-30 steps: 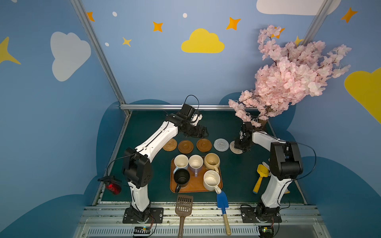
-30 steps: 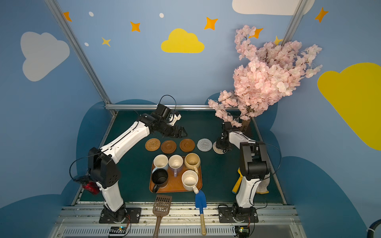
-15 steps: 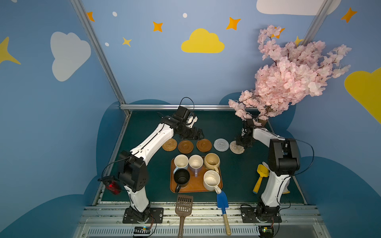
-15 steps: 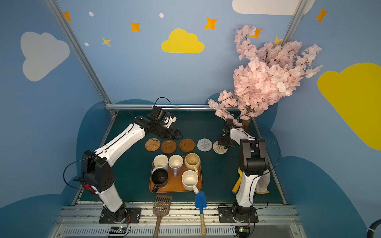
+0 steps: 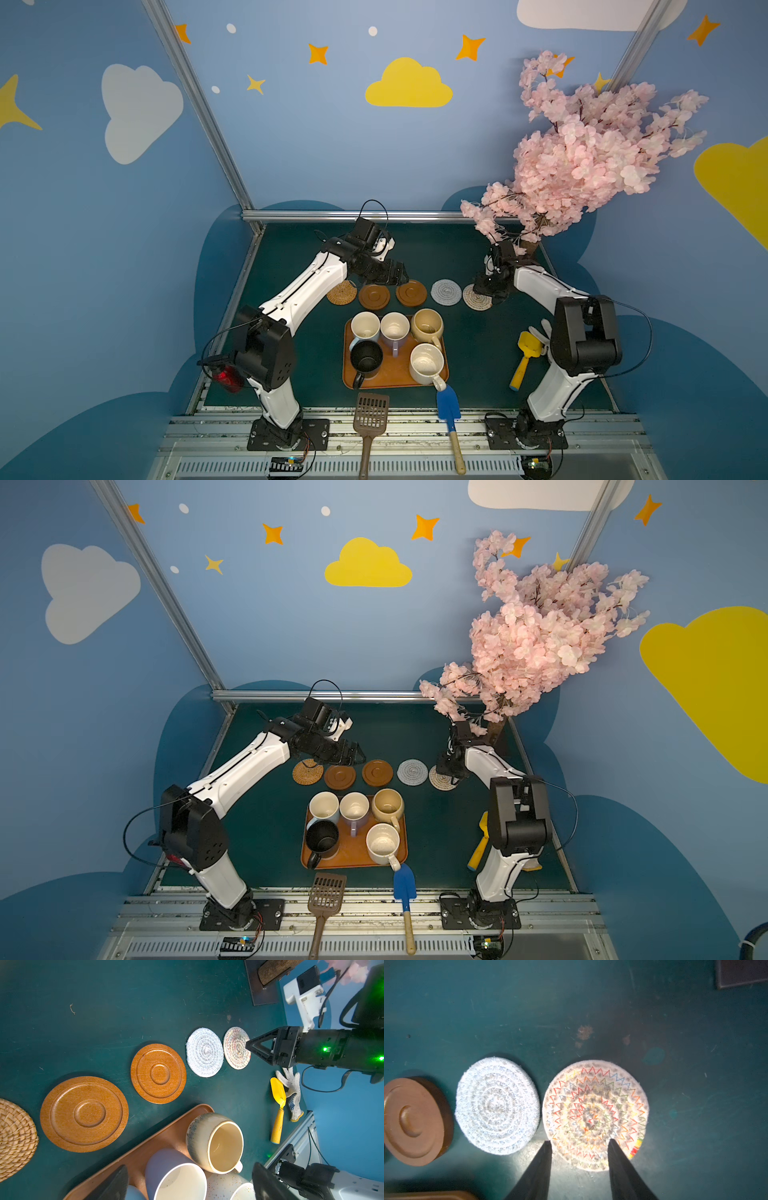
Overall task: Place cups on coasters
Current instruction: Move the coaster to the middle-right of the table.
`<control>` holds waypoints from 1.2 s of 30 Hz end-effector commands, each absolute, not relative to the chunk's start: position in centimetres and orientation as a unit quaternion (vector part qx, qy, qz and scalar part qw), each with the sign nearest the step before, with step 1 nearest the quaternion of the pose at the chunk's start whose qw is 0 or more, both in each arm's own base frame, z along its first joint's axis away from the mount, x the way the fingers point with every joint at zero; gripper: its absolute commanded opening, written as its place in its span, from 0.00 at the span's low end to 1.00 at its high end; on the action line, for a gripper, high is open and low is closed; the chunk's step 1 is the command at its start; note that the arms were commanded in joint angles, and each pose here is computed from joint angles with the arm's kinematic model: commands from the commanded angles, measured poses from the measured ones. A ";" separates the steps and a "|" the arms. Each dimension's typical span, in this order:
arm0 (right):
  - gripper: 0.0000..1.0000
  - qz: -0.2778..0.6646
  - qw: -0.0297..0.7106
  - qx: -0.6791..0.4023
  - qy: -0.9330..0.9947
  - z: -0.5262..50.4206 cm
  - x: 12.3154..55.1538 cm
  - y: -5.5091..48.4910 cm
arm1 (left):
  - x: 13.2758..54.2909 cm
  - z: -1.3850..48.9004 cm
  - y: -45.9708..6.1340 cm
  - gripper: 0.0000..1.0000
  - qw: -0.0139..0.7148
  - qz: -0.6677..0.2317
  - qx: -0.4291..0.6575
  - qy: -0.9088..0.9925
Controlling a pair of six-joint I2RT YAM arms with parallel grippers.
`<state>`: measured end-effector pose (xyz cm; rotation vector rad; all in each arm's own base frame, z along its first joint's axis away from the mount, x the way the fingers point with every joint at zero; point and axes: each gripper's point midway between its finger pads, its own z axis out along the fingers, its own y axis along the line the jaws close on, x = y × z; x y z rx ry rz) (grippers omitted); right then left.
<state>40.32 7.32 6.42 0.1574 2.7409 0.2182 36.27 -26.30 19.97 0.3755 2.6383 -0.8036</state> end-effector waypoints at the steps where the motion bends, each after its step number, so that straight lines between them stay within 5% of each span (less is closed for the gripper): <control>1: 0.46 0.087 0.157 0.066 0.981 4.9 37.9 7.8 | 36.0 21.4 -25.9 0.93 0.197 -0.286 0.134 0.928; 36: 0.47 0.048 0.101 0.055 0.992 2.1 35.1 8.9 | 36.0 20.2 -23.9 0.94 0.196 -0.292 0.107 0.930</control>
